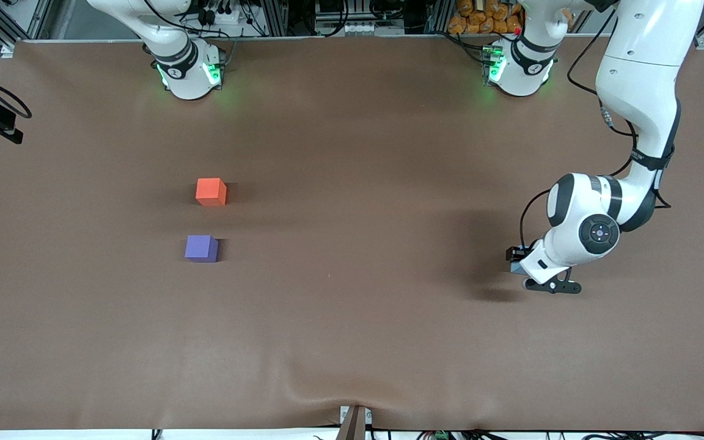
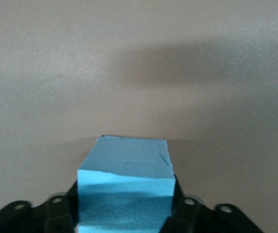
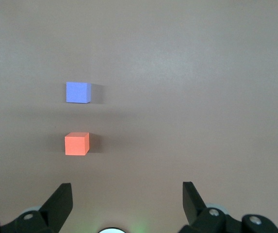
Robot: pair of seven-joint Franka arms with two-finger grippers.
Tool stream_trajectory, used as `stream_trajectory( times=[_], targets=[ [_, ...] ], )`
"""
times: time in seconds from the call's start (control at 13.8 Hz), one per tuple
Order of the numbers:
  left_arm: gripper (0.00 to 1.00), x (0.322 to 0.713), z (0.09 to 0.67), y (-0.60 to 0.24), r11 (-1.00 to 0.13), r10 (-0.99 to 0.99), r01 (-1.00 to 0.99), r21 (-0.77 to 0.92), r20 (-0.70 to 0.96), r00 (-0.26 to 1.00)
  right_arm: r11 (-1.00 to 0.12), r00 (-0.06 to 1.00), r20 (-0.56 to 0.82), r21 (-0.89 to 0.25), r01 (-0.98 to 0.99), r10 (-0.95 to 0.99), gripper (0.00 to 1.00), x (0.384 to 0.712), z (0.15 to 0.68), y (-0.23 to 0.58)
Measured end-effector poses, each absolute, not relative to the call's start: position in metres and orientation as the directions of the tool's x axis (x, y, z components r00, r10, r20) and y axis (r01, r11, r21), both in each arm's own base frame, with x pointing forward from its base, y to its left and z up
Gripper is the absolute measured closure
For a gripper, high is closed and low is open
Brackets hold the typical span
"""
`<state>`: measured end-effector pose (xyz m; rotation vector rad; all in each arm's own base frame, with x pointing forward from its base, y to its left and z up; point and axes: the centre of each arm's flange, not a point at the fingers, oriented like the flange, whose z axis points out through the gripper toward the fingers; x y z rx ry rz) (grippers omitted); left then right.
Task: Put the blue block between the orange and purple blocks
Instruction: 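Carry the light blue block with the left gripper toward the table middle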
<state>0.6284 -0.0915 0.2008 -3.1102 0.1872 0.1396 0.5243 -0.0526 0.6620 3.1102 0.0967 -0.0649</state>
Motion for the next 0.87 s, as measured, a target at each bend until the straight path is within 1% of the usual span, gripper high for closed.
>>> stream_trajectory(
  times=[0.07,0.22,0.44,0.65,0.87],
  targets=[
    [0.41,0.631,0.206,-0.093,-0.992,-0.122,-0.124,-0.016,-0.08,0.989,-0.998,0.997,-0.043,0.028,0.063,0.061,0.0,0.524,0.662,-0.053],
    [0.41,0.635,0.229,-0.105,-0.991,-0.135,-0.135,-0.008,-0.05,0.99,-0.998,0.997,-0.044,0.028,0.063,0.061,0.0,0.524,0.662,-0.053],
    [0.43,0.625,0.287,-0.148,-0.993,-0.117,-0.117,0.01,-0.058,0.991,-0.998,0.997,-0.045,0.028,0.062,0.061,0.0,0.524,0.662,-0.053],
    [0.44,0.598,0.337,-0.232,-0.998,-0.034,-0.029,0.062,-0.073,0.997,-0.998,0.997,-0.045,0.027,0.062,0.061,0.0,0.524,0.662,-0.053],
    [0.44,0.558,0.358,-0.34,-0.992,0.053,0.062,0.109,-0.086,0.995,-0.998,0.997,-0.046,0.027,0.062,0.06,0.0,0.524,0.662,-0.053]
  ],
)
